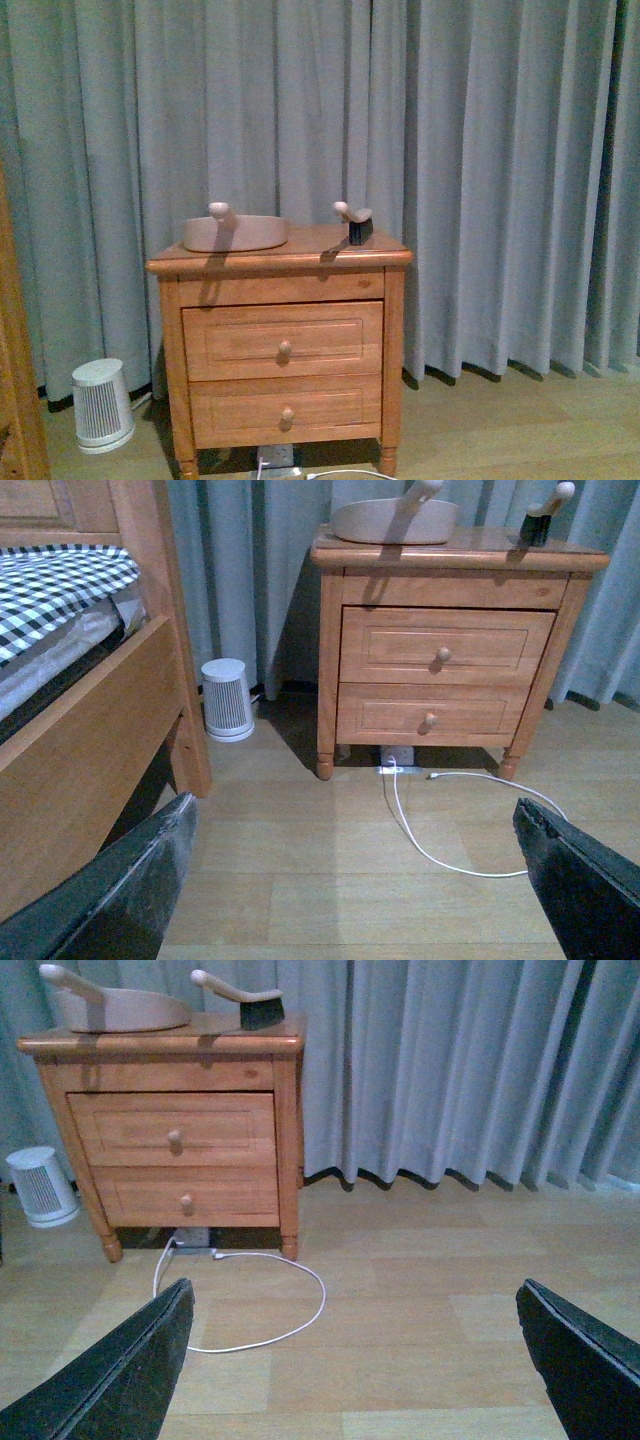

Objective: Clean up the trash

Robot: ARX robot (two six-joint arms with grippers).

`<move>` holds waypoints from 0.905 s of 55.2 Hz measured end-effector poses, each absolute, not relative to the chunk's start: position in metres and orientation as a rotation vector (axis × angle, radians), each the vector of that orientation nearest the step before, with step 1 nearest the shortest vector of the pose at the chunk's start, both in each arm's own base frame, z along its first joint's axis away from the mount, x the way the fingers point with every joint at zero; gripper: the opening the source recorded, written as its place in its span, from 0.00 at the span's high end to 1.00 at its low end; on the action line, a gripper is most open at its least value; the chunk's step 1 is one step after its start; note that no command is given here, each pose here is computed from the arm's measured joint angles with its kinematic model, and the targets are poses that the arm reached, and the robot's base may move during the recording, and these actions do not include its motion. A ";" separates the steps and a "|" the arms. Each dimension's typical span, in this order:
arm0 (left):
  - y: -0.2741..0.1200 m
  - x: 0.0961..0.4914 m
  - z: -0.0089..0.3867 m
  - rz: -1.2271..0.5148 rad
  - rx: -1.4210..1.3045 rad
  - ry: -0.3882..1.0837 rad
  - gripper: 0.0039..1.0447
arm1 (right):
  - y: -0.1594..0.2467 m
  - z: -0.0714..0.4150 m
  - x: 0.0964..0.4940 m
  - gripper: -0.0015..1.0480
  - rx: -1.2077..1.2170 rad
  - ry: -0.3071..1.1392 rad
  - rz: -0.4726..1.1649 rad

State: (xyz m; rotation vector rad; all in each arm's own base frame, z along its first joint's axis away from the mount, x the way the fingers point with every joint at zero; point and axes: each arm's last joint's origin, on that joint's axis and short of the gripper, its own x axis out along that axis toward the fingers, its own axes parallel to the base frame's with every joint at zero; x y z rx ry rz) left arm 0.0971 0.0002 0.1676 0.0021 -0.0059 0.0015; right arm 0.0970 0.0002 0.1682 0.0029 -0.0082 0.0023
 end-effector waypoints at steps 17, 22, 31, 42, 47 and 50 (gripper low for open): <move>0.000 0.097 0.168 0.002 0.002 -0.006 0.07 | 0.000 0.168 0.097 0.07 0.003 -0.008 0.002; 0.000 0.097 0.168 0.002 0.002 -0.006 0.07 | 0.000 0.168 0.097 0.07 0.003 -0.008 0.002; 0.000 0.097 0.168 0.002 0.002 -0.006 0.07 | 0.000 0.168 0.097 0.07 0.003 -0.008 0.002; 0.000 0.097 0.168 0.002 0.002 -0.006 0.07 | 0.000 0.168 0.097 0.07 0.003 -0.008 0.002; 0.000 0.097 0.168 0.002 0.002 -0.006 0.07 | 0.000 0.168 0.097 0.07 0.003 -0.008 0.003; 0.000 0.097 0.168 0.002 0.002 -0.006 0.07 | 0.000 0.168 0.097 0.07 0.003 -0.008 0.002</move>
